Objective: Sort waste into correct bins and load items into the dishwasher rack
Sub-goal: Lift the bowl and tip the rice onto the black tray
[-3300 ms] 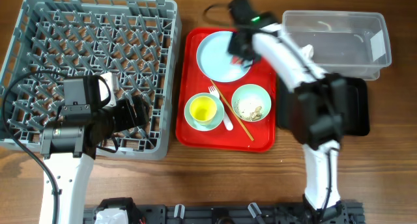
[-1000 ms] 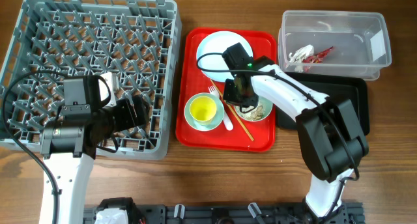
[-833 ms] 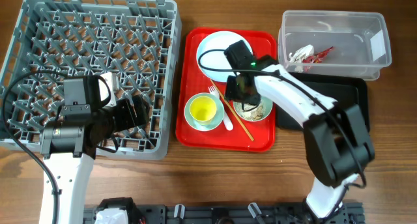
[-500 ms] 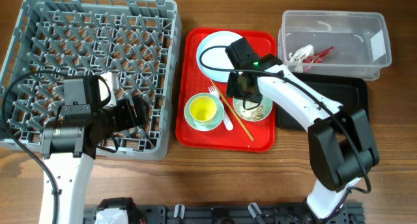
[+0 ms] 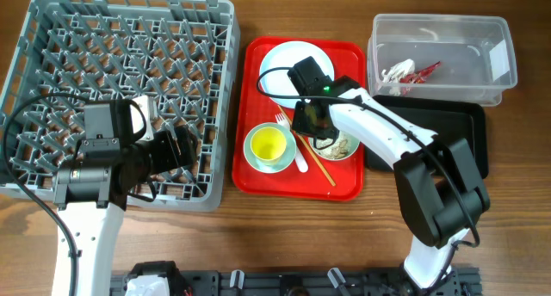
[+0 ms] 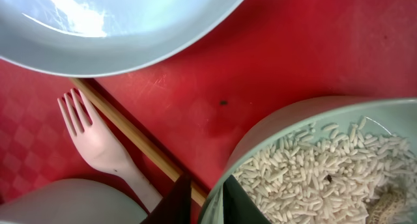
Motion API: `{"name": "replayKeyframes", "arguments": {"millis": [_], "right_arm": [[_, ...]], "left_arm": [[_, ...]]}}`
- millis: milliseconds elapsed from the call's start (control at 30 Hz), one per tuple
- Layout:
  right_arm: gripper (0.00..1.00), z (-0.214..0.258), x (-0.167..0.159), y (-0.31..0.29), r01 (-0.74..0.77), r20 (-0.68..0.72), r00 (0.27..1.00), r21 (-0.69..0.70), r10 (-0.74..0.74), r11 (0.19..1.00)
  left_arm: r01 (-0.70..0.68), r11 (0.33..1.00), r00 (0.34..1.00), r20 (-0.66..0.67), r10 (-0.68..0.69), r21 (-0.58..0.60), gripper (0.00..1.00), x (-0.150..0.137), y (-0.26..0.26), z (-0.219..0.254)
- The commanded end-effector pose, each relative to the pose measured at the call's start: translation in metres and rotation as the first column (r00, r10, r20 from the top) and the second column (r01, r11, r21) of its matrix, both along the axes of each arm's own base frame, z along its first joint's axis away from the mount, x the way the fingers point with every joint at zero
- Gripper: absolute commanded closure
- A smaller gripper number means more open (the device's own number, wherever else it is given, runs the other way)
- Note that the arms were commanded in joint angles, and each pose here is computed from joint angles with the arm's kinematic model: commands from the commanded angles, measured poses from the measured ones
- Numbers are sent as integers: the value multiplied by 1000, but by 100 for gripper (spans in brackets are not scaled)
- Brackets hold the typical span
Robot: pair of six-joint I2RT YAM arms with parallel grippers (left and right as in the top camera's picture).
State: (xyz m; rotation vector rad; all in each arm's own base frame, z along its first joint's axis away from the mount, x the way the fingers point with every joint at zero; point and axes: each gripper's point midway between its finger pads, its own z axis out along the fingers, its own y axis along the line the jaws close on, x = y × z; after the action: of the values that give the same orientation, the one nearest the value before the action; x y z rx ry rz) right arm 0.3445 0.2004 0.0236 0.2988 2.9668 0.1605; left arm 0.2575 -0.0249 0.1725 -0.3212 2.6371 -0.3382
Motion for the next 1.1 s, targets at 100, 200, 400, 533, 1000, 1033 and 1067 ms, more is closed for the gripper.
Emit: {"name": "replayKeyframes", "arguments": {"millis": [100, 200, 400, 533, 1000, 1033, 1067], "right_arm": [[96, -10, -7, -5, 3, -34, 999, -35, -4, 999], [96, -5, -5, -3, -24, -22, 999, -24, 24, 999], [96, 69, 16, -5, -75, 85, 994, 23, 73, 997], [96, 117, 20, -26, -132, 153, 980, 38, 124, 991], [96, 108, 3, -113, -212, 96, 977, 395, 189, 894], [96, 102, 0, -116, -214, 100, 977, 425, 189, 880], [96, 98, -3, -120, -210, 101, 978, 454, 184, 866]], "left_arm": [[-1, 1000, 1000, 18, 1, -13, 0, 3, -1, 7], [-1, 1000, 1000, 18, 1, -13, 0, 3, -1, 7], [-1, 1000, 1000, 18, 1, -12, 0, 3, -1, 7], [-1, 1000, 1000, 21, 1, -12, 0, 4, -1, 8], [-1, 1000, 1000, 23, 1, -12, 0, 5, -1, 8], [-1, 1000, 1000, 23, 1, -12, 0, 5, -1, 8], [-1, 1000, 1000, 23, 1, -12, 0, 5, -1, 8]]}}
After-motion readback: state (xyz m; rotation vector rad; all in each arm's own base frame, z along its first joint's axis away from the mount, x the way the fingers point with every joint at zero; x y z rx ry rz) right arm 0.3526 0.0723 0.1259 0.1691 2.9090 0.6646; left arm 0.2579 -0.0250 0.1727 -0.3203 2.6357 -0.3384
